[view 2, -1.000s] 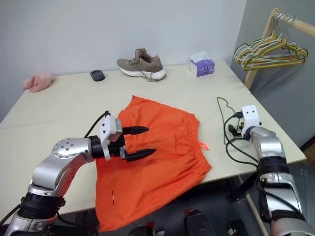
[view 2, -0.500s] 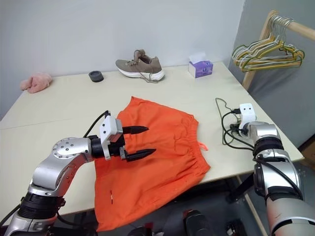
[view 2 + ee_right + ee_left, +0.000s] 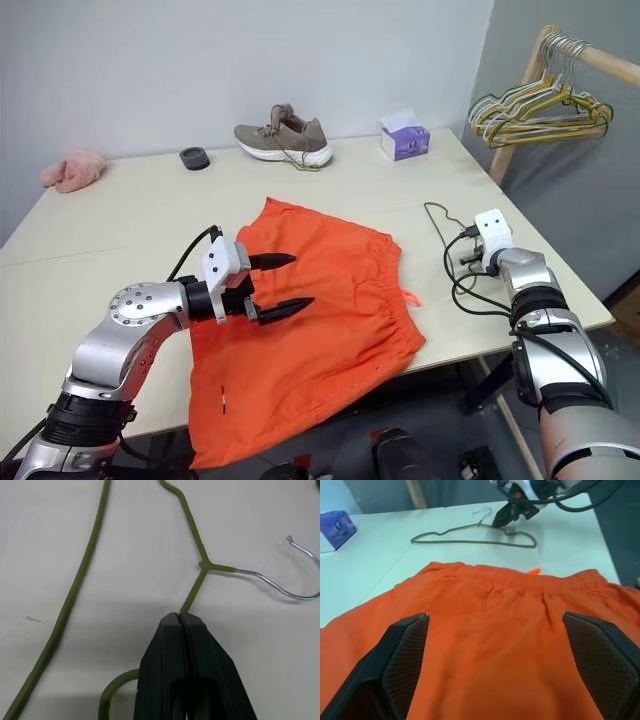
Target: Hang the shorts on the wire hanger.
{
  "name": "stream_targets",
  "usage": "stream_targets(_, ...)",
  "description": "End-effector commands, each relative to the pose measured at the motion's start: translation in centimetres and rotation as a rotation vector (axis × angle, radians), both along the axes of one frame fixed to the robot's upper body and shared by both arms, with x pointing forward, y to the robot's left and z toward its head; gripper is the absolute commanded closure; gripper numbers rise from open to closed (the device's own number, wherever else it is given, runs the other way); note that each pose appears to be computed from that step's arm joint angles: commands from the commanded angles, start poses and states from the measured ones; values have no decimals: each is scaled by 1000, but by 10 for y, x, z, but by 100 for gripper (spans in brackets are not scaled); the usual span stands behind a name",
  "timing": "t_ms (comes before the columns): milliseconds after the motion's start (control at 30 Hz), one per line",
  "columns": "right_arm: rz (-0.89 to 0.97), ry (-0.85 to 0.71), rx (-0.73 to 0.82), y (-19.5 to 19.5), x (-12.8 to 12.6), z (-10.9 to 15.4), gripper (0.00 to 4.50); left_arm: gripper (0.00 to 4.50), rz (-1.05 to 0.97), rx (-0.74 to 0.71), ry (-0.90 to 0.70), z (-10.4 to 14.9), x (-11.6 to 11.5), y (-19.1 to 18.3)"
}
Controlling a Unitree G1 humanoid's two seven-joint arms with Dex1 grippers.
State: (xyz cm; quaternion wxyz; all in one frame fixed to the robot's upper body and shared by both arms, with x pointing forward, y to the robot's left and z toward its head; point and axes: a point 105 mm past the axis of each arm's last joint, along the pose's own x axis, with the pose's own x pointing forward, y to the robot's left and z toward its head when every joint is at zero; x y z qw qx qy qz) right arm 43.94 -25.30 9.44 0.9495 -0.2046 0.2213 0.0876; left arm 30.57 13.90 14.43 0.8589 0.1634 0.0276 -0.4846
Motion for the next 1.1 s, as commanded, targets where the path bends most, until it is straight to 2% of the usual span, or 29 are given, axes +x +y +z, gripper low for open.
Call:
stream_targets(33,153,-162,-105,11,4,43,448,0,66,8,-83,13,11,11)
stream_targets(300,331,-313,-325,19,-20,66,448,0,77,0,-76,9,14,14)
stream_targets(500,390,-364,-385,30,-32,71,448,0,74,0,-79,9,16,12)
stream_targets(767,356,-280,-306,29,-40,50,448,0,66,1,-80,7,16,9)
stream_targets(867,328,-216,-240,30,-40,34,448,0,55,3,-78,5,14,6)
stream_targets(1033,308,-159,-146,35,-41,27,448,0,48,9,-76,3,12,5)
stream_targets(1100,290,-132,-101,34,-42,24,410,0,48,10,-75,3,11,6)
